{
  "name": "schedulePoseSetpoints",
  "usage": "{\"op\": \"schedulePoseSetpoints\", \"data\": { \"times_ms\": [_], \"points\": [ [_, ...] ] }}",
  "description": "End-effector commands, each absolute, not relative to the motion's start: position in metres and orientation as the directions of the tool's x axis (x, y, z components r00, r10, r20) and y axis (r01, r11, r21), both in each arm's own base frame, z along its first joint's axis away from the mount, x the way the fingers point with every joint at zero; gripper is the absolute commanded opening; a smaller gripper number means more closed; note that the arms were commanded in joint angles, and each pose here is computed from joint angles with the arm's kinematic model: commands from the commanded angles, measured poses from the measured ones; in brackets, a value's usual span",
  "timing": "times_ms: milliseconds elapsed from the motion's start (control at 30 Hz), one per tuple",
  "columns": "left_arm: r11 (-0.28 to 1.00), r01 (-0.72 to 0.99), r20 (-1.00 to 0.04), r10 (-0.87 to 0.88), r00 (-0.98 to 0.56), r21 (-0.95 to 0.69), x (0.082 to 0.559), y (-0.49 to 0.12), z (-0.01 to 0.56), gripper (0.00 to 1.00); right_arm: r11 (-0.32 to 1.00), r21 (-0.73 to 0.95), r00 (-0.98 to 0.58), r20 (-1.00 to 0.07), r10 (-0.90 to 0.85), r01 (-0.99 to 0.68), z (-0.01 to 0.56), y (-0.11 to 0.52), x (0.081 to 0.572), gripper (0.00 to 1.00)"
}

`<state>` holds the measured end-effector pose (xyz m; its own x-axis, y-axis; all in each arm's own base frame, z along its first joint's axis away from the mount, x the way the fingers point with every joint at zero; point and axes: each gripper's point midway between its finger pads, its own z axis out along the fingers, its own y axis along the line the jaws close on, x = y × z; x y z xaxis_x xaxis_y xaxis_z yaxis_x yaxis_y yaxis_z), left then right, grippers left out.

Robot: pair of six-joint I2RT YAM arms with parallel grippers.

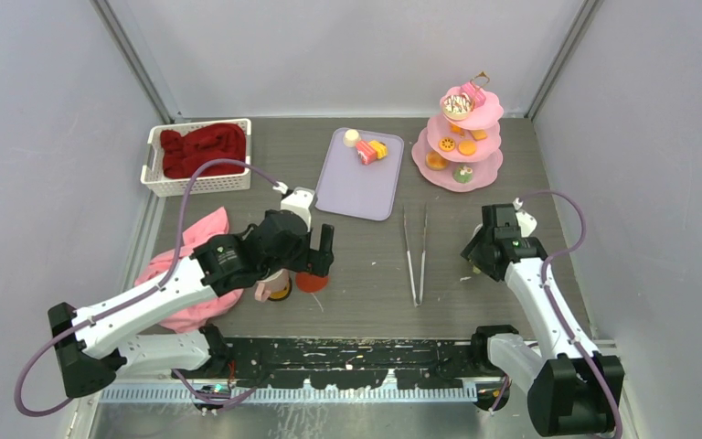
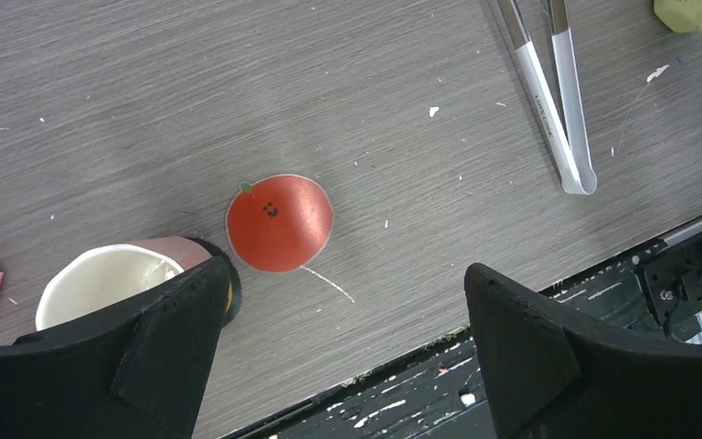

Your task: Serve the afternoon tea

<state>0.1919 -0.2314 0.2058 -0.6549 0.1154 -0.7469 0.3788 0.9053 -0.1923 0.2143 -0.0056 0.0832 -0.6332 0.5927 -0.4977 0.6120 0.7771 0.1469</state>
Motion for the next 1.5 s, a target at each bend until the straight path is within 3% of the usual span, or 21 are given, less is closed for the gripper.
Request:
{"op": "schedulePoseSetpoints", "data": {
  "times_ms": [0,133,300,400,500,600,700,867,967,1067,1467],
  "points": [
    [0.897,0.393,-0.798,0.080,-0.597,-0.204,0.199,-0.231,0.224,0.99,0.755,0.223,-0.559,-0.551,0.620,0.617,0.096,-0.006,0.237,0.48],
    [0.901,0.398,-0.804,0.104,-0.586,-0.174,0.199,-0.226,0.225,0.99,0.753,0.202,-0.561,-0.554,0.616,0.627,0.098,-0.009,0.239,0.25],
    [0.937,0.349,-0.819,0.187,-0.543,-0.017,0.202,-0.185,0.242,0.99,0.739,0.176,-0.474,-0.666,0.576,0.651,0.138,-0.032,0.245,0.01],
    [0.958,0.287,-0.845,0.158,-0.511,0.006,0.208,-0.160,0.259,0.99,0.815,0.225,-0.458,-0.734,0.502,0.534,0.182,-0.024,0.261,0.01],
    [0.981,0.190,-0.830,0.081,-0.552,-0.030,0.218,-0.137,0.254,0.97,0.903,0.358,-0.430,-0.795,0.427,0.237,0.228,0.021,0.280,0.01],
    [0.988,0.117,-0.786,-0.011,-0.618,-0.105,0.226,-0.121,0.245,0.97,0.910,0.413,-0.414,-0.828,0.378,0.004,0.264,0.070,0.285,0.01],
    [0.988,0.033,-0.767,-0.096,-0.634,-0.151,0.234,-0.105,0.243,0.96,0.908,0.382,-0.479,-0.838,0.262,-0.171,0.270,0.132,0.281,0.01],
    [0.974,-0.110,-0.778,-0.226,-0.587,-0.200,0.240,-0.073,0.248,0.97,0.833,0.247,-0.541,-0.838,-0.074,-0.496,0.239,0.254,0.238,0.01],
    [0.965,-0.165,-0.766,-0.264,-0.586,-0.206,0.238,-0.058,0.245,0.97,0.819,0.081,-0.494,-0.830,-0.261,-0.569,0.216,0.290,0.222,0.01],
    [0.959,-0.183,-0.748,-0.283,-0.601,-0.215,0.236,-0.052,0.238,0.97,0.782,0.019,-0.468,-0.810,-0.353,-0.623,0.201,0.317,0.212,0.01],
    [0.933,-0.245,-0.733,-0.359,-0.578,-0.264,0.222,-0.043,0.218,0.97,0.693,0.047,-0.429,-0.815,-0.390,-0.720,0.181,0.370,0.198,0.01]
  ]
}}
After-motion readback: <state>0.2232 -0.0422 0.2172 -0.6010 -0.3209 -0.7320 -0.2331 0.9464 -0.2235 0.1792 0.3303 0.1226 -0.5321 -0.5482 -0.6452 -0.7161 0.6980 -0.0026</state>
